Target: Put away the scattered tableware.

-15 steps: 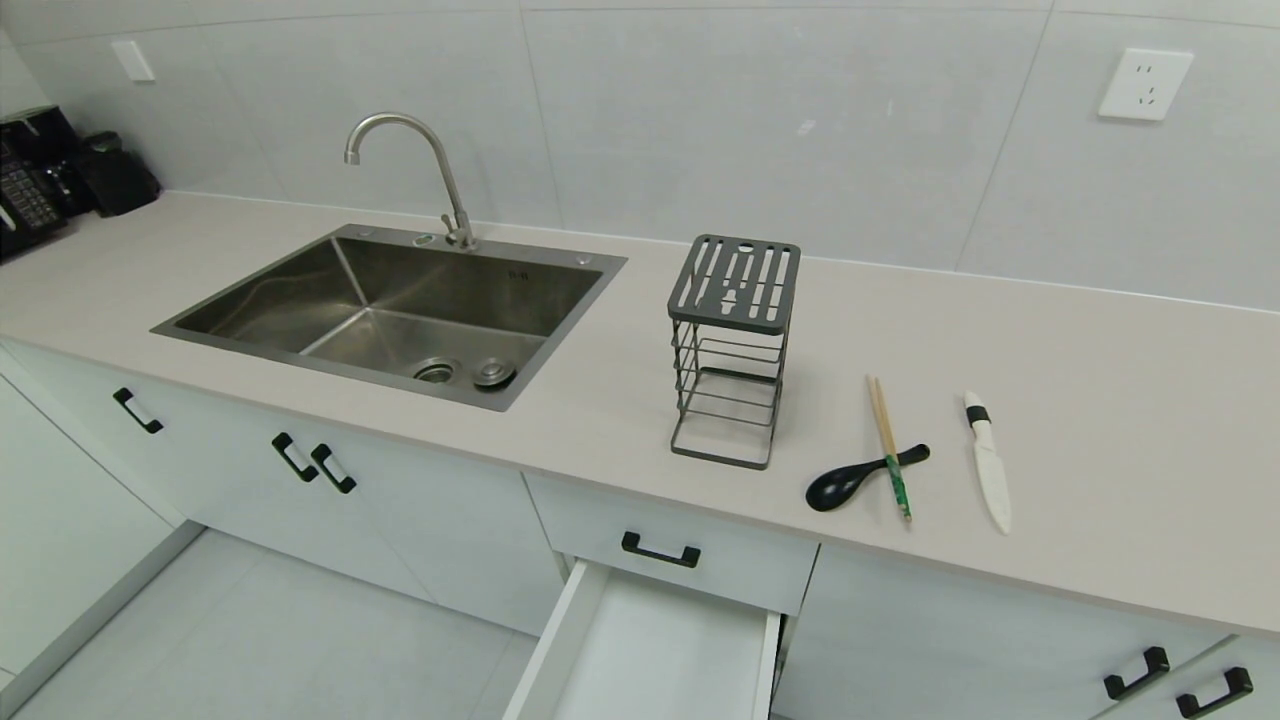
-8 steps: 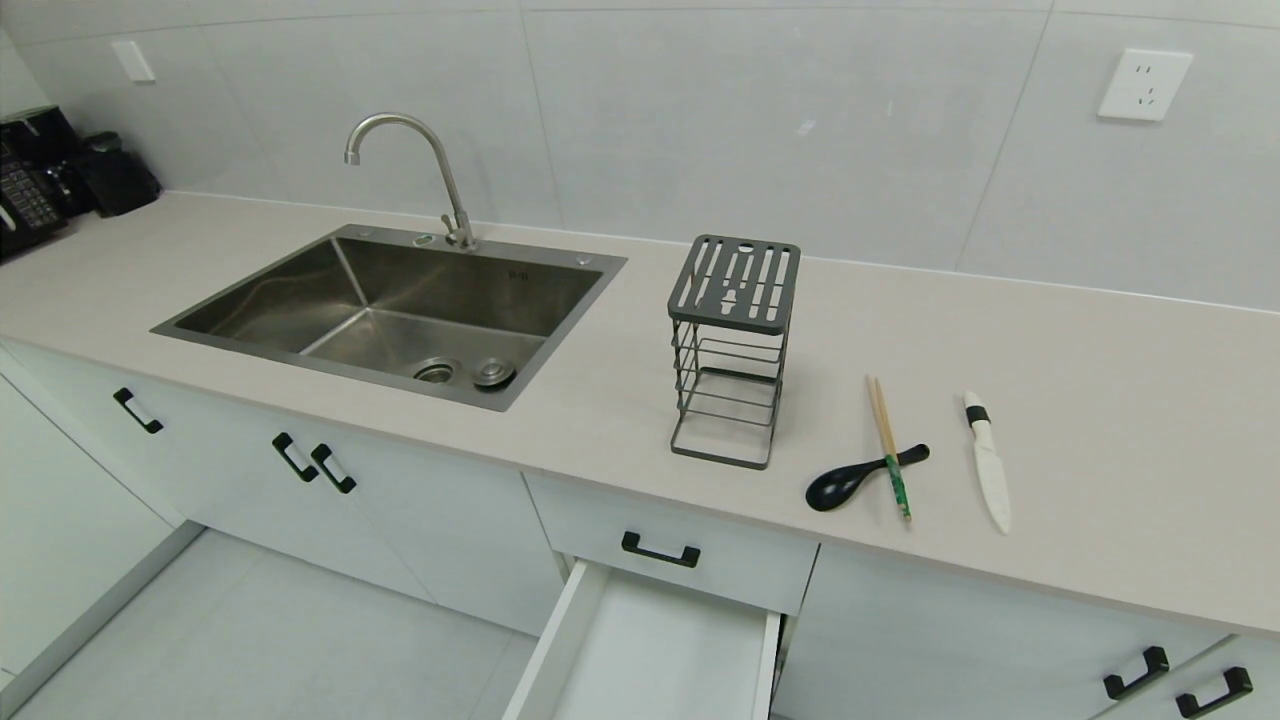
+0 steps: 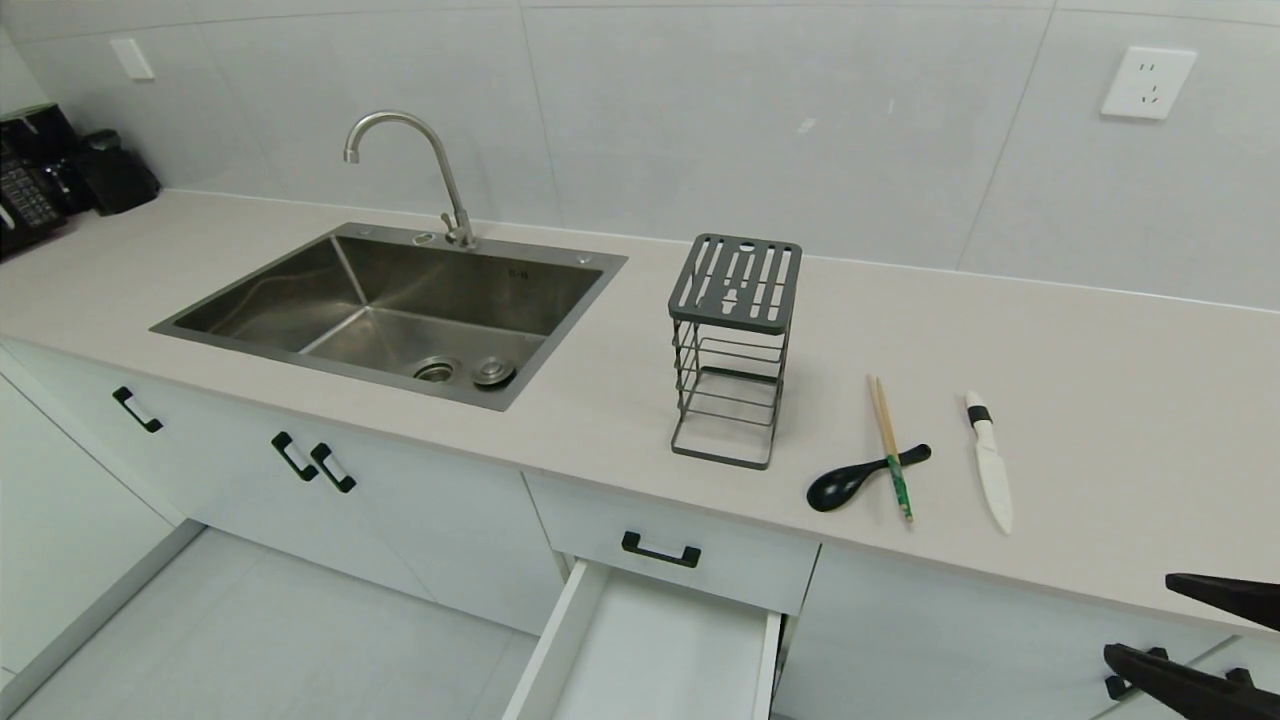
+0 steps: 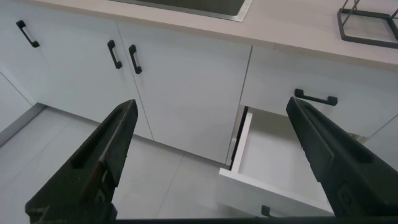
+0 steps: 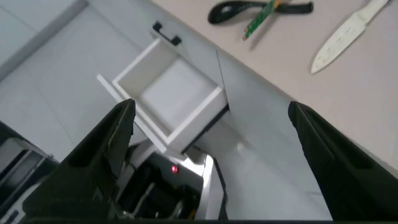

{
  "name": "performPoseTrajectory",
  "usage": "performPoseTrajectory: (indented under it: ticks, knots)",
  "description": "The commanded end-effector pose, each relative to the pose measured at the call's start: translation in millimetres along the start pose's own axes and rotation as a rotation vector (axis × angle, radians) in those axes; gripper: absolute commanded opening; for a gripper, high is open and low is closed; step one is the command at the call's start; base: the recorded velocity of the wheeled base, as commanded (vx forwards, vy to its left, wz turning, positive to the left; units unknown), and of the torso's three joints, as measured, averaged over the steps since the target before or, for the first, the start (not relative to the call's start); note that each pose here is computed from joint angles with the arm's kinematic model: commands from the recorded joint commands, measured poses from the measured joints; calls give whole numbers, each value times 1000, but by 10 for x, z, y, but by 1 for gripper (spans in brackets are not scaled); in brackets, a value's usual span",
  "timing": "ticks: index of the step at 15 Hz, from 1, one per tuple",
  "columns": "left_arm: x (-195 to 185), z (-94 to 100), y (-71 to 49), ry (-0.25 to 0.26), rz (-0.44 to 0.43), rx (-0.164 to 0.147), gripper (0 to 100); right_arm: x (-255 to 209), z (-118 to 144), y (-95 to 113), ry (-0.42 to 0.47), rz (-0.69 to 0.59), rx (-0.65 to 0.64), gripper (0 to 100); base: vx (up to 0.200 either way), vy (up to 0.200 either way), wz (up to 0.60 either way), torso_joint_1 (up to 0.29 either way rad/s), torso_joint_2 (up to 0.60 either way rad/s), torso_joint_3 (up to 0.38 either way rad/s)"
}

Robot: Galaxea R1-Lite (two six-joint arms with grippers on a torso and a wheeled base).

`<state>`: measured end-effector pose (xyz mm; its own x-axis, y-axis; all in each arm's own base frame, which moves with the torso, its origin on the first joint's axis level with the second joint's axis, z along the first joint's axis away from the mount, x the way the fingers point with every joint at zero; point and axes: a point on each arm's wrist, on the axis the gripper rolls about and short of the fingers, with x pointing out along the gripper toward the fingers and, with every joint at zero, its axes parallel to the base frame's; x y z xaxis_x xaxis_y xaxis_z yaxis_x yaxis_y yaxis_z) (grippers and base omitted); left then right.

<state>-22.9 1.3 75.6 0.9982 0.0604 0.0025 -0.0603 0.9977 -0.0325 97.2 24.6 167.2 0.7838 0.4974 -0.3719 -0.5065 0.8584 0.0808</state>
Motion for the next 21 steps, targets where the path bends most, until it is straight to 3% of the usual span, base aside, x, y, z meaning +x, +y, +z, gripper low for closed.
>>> performPoseTrajectory:
  ticks: [1, 4, 6, 7, 10, 12, 14, 18, 21]
  knots:
    - [1, 1, 0, 1, 1, 3, 100, 294, 71, -116, 93, -5, 26, 100, 0, 0, 0, 0, 0, 0]
    - [1, 1, 0, 1, 1, 11, 100, 528, 217, -218, 93, -37, -30, 100, 0, 0, 0, 0, 0, 0]
    - [1, 1, -2, 1, -5, 51, 100, 619, 250, -252, 99, -36, -41, 100, 0, 0, 0, 0, 0, 0]
    - [1, -1, -2, 3, -5, 55, 100, 642, 253, -261, 99, -37, -41, 100, 0, 0, 0, 0, 0, 0]
    - [1, -1, -2, 3, -5, 39, 100, 642, 261, -262, 92, -38, -45, 100, -67, 0, 0, -1, 1, -1]
    - [1, -1, -2, 3, -7, 43, 100, 672, 269, -273, 99, -45, -45, 100, 0, 0, 0, 0, 0, 0]
    - [1, -1, -3, 2, -13, 92, 100, 756, 310, -304, 108, -43, -57, 100, 0, 0, 0, 0, 0, 0]
    - [1, -1, -4, 2, -16, 92, 100, 810, 239, -317, 139, -37, -71, 100, 0, 0, 0, 0, 0, 0]
    - [1, -1, -5, 3, -19, 45, 100, 869, 233, -338, 154, -35, -71, 100, 0, 0, 0, 0, 0, 0]
